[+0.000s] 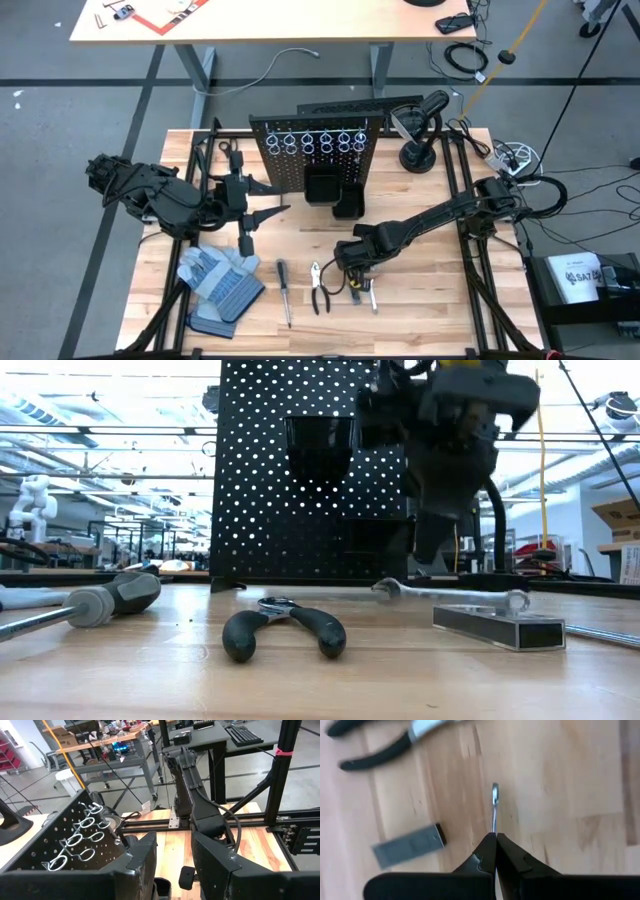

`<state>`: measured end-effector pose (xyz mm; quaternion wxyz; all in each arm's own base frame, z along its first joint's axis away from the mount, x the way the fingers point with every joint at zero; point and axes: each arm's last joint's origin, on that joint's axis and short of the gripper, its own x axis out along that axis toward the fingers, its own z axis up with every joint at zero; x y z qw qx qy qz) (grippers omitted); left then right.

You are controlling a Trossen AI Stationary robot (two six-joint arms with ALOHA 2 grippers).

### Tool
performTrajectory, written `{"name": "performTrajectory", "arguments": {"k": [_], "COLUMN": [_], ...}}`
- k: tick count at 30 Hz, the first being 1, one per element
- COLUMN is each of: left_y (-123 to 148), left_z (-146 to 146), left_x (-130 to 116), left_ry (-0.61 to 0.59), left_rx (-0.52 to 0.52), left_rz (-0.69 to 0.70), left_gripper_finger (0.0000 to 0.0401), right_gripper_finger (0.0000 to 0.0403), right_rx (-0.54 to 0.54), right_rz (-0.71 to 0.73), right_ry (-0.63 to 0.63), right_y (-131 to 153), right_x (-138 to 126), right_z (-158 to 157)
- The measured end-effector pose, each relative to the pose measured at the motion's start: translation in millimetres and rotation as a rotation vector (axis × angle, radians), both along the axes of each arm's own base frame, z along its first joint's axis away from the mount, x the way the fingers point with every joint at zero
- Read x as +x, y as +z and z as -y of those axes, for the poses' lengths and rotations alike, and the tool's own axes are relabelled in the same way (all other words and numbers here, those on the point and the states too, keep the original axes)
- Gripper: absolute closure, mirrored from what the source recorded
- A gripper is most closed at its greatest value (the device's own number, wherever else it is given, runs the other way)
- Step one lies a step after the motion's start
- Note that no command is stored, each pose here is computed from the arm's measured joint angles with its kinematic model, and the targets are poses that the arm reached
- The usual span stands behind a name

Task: Hang tools onto peg board
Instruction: Hang the right silver wrench on the black pegboard

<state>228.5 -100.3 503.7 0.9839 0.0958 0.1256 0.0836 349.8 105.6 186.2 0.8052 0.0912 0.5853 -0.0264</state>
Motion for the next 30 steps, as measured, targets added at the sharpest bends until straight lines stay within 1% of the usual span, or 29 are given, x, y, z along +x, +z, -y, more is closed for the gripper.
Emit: {"name": "performTrajectory", "arguments": {"k": [6, 12, 14, 17, 20, 23, 25, 30], "left_y": [-2, -21, -32, -48, -71, -106, -132, -190], "left_z": [0, -1, 2, 15, 29, 41, 47, 55], "left_x": [-1, -8, -9, -8, -1, 10, 17, 30], "left_ry": [0.001, 0.045, 0.069, 0.008, -0.078, -0.101, -0.101, -0.069], "left_rx": [0.009, -0.009, 0.020, 0.056, 0.032, -0.008, -0.044, -0.106], "left_rz": [-0.020, -0.176, -0.221, -0.281, -0.319, -0.350, -0.361, -0.346], "left_gripper_finger": [0.0269, 0.0270, 0.0279, 0.0312, 0.0355, 0.0390, 0.0393, 0.0385], "right_gripper_finger": [0.0402, 0.0402, 0.0402, 0.0399, 0.0387, 0.0368, 0.0354, 0.0317], "right_rx": [-0.001, -0.020, -0.036, -0.043, -0.052, -0.057, -0.060, -0.082], "right_rz": [0.015, 0.013, 0.017, 0.020, 0.023, 0.024, 0.024, 0.032], "right_ry": [0.011, 0.044, 0.057, 0.073, 0.087, 0.105, 0.129, 0.201], "right_y": [6, 6, 6, 6, 6, 6, 6, 6], "right_x": [2, 1, 0, 0, 0, 0, 0, 0], "right_z": [-1, -5, -7, -7, -7, -7, -7, -7]}}
